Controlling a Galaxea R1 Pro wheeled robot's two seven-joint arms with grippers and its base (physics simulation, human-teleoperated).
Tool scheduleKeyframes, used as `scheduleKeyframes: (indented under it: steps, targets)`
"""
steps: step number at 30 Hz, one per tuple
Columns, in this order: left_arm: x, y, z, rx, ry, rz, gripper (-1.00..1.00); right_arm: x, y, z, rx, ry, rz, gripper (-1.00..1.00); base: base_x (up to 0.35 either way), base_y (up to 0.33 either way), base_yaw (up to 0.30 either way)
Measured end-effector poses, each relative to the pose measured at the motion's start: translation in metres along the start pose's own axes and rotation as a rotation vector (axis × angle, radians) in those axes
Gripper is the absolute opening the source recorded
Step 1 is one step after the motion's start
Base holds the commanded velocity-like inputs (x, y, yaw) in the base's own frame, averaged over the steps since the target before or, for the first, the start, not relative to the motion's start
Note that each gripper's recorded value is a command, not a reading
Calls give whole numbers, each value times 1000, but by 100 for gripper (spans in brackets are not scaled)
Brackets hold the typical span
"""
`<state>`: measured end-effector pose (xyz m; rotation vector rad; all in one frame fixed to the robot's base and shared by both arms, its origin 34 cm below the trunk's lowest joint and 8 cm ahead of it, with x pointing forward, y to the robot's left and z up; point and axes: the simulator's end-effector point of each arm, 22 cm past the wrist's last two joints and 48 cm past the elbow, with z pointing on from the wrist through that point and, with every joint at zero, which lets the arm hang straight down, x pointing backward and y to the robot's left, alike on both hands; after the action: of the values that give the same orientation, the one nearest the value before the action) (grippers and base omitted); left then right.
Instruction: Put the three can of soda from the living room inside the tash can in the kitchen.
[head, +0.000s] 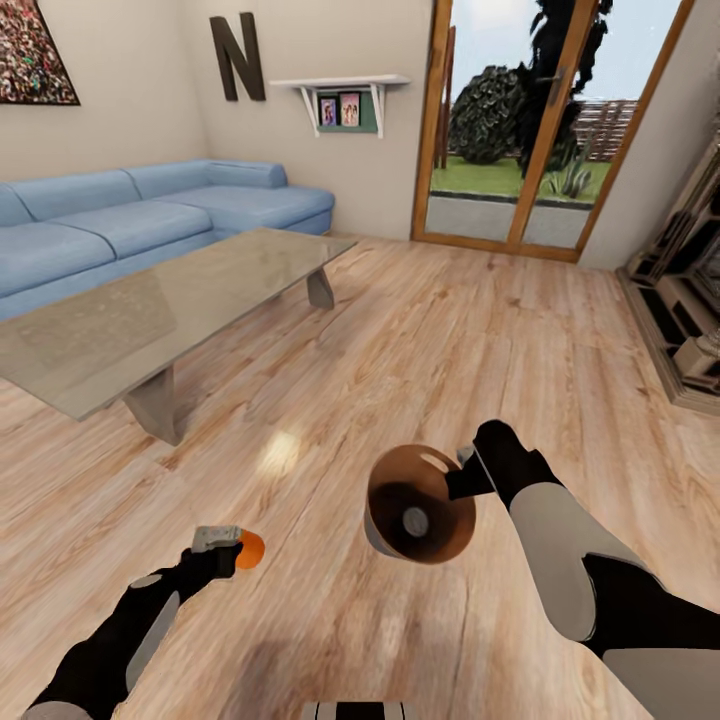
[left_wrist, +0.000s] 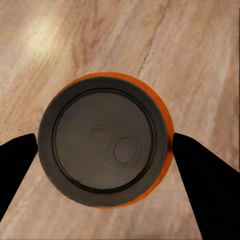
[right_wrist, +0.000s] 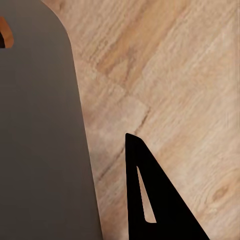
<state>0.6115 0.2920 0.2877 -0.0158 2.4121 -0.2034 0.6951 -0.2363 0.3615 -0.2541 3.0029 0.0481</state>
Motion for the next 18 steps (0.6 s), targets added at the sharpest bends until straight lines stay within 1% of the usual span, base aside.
scheduleKeyframes:
  steps: [1,2,3,4,7,8,9,12,13,14,15,16,17,18]
  targets:
    - [-23,-10,-7,29,-14,9,-100,-1,0,-2,-1,-3,-2,-100,0,0,0]
    - [-36,-14,-12,41,-24,15,-100,-1,1,-5,-4,-7,-2,-100,0,0,0]
    - [-48,-17,-18,51,-31,20,-100,-2,2,-7,-10,-10,-3,-100,0,0,0]
    - [-70,-15,-30,55,-43,21,-100,-2,4,-10,-21,-12,-9,-100,0,0,0]
    - [-110,-6,-56,52,-73,-6,-100,-3,16,-17,-71,-19,-6,-100,0,0,0]
    - [-132,1,-73,55,-75,-21,-100,-2,21,-18,-86,-15,-19,-100,0,0,0]
    - [-145,0,-84,70,-80,-32,-100,-2,24,-20,-97,-15,-23,-100,0,0,0]
    - [-188,-2,-113,96,-97,-29,-100,-2,30,-27,-116,-19,-42,-100,0,0,0]
    - [-217,-3,-129,103,-113,-19,-100,-2,33,-29,-125,-19,-54,-100,0,0,0]
    - [-238,-10,-140,128,-136,-23,-100,-2,36,-32,-135,-21,-55,-100,0,0,0]
    - [-254,-9,-148,121,-154,-12,-100,-3,38,-35,-147,-26,-54,-100,0,0,0]
    - [-284,-12,-163,125,-189,-1,-100,-3,41,-38,-158,-26,-57,-100,0,0,0]
    - [-301,-16,-173,140,-215,0,-100,-3,42,-40,-164,-30,-57,-100,0,0,0]
    - [-316,-14,-181,131,-243,11,-100,-4,43,-43,-166,-33,-59,-100,0,0,0]
